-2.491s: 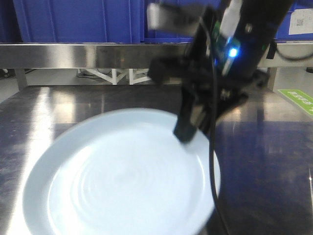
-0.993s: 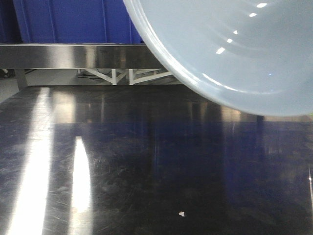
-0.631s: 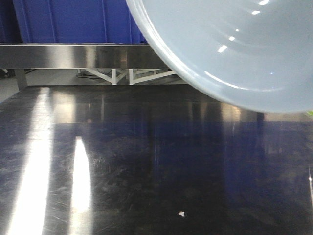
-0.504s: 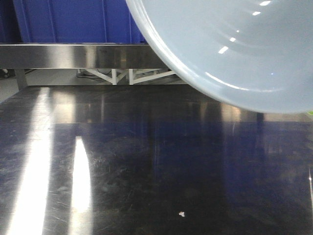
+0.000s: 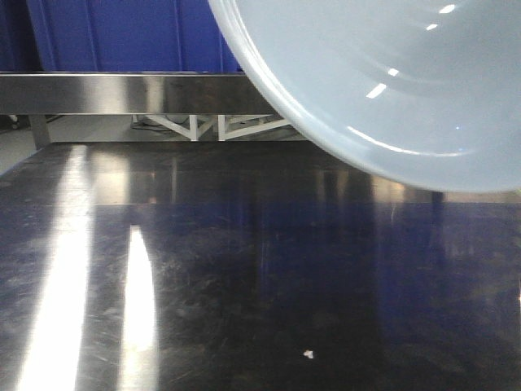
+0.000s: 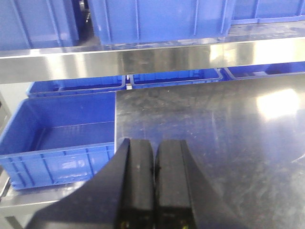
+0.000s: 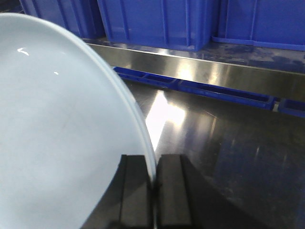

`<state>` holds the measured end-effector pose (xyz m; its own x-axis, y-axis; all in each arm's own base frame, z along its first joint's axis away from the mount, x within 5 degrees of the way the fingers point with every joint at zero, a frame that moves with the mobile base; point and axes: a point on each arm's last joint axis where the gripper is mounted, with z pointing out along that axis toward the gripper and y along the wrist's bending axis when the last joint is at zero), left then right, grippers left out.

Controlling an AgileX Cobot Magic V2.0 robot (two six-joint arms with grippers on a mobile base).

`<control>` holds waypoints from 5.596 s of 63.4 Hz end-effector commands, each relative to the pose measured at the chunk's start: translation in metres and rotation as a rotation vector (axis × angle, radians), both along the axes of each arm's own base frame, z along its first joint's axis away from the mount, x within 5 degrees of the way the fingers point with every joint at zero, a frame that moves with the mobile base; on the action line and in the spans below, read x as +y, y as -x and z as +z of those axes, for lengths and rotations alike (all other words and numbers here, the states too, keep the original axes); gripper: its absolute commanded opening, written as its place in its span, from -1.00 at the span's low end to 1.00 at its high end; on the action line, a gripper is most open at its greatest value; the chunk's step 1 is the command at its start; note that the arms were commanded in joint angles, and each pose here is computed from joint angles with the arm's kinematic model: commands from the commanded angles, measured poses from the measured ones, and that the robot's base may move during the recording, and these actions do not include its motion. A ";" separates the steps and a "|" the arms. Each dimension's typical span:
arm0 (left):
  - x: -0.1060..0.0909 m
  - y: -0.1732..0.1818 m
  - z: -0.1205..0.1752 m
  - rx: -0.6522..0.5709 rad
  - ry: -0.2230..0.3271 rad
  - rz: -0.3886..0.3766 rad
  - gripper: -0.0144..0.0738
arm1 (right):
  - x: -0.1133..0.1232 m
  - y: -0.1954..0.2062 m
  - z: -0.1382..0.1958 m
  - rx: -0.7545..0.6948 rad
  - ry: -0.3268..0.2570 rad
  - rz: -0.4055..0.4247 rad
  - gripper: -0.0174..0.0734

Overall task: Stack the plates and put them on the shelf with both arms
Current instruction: 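Lift the plate stack up off the table with the right gripper, then hold the plate stack in the right gripper while driving to the bin rack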

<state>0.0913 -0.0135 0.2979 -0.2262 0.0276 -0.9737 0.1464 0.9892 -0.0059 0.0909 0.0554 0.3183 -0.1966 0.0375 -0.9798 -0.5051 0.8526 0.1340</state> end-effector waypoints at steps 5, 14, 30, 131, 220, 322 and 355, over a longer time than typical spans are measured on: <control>0.001 -0.001 0.016 -0.104 0.019 0.010 -0.48 | -0.002 0.000 0.020 -0.116 -0.064 -0.024 -0.49; 0.001 -0.001 0.016 -0.104 0.019 0.010 -0.48 | -0.002 0.000 0.020 -0.116 -0.064 -0.024 -0.49; 0.001 -0.001 0.016 -0.104 0.019 0.010 -0.48 | -0.002 0.000 0.020 -0.116 -0.064 -0.024 -0.49; 0.001 -0.001 0.016 -0.104 0.019 0.010 -0.48 | -0.002 0.000 0.020 -0.116 -0.064 -0.024 -0.49; 0.001 -0.001 0.016 -0.104 0.019 0.010 -0.48 | -0.002 0.000 0.020 -0.114 -0.063 -0.024 -0.49; 0.001 -0.001 0.016 -0.104 0.019 0.010 -0.48 | -0.002 0.000 0.019 -0.108 -0.060 -0.022 -0.49; 0.001 -0.001 0.016 -0.104 0.019 0.010 -0.48 | -0.002 0.000 0.019 -0.103 -0.057 -0.021 -0.49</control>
